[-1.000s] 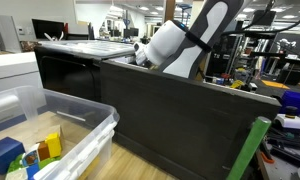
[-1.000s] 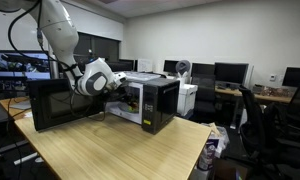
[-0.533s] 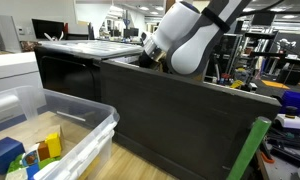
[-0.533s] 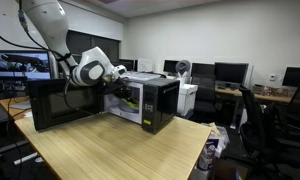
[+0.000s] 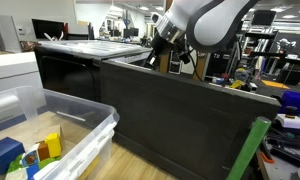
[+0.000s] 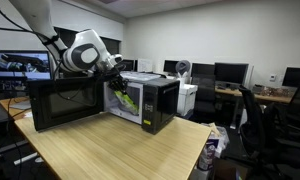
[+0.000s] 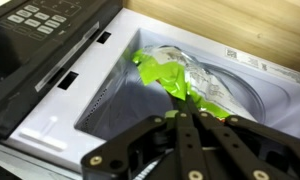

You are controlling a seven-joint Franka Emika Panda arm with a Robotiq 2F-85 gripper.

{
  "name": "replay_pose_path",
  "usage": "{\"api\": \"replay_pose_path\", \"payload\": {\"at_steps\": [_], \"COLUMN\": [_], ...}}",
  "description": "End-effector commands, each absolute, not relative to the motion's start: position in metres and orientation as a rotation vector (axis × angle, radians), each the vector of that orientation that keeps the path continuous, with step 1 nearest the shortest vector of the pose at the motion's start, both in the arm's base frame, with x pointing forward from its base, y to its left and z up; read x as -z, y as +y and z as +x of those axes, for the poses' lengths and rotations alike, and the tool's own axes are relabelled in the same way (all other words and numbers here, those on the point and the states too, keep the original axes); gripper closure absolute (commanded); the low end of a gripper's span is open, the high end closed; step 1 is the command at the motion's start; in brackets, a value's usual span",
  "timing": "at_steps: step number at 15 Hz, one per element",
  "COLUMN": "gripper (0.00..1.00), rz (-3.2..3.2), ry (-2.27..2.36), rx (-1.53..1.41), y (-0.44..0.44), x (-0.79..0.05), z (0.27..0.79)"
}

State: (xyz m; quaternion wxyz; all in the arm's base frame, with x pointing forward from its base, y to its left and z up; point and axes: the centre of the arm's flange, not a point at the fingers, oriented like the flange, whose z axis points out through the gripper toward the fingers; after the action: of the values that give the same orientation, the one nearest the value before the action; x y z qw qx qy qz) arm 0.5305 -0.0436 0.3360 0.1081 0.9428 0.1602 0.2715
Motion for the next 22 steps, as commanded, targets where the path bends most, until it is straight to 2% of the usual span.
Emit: {"api": "replay_pose_path", "payload": {"at_steps": [1,13,14,15,22], "gripper": [0.99,0.99,0.74,0.73,0.23], "rz": [2.785,2.777,2.782,2.771,2.844], "ry": [0.556,0.676,0.697,0.703,0.913], "rx": [-0.77,-0.663,-0.653,-0.642,-0.438], "y": [-0.04,-0.033,-0.033,-0.032,-0.026], "x": [-0.379,-0.467,-0.466,-0.459,-0.377], "z": [0.498,0.465,0.46,0.455,0.392]}}
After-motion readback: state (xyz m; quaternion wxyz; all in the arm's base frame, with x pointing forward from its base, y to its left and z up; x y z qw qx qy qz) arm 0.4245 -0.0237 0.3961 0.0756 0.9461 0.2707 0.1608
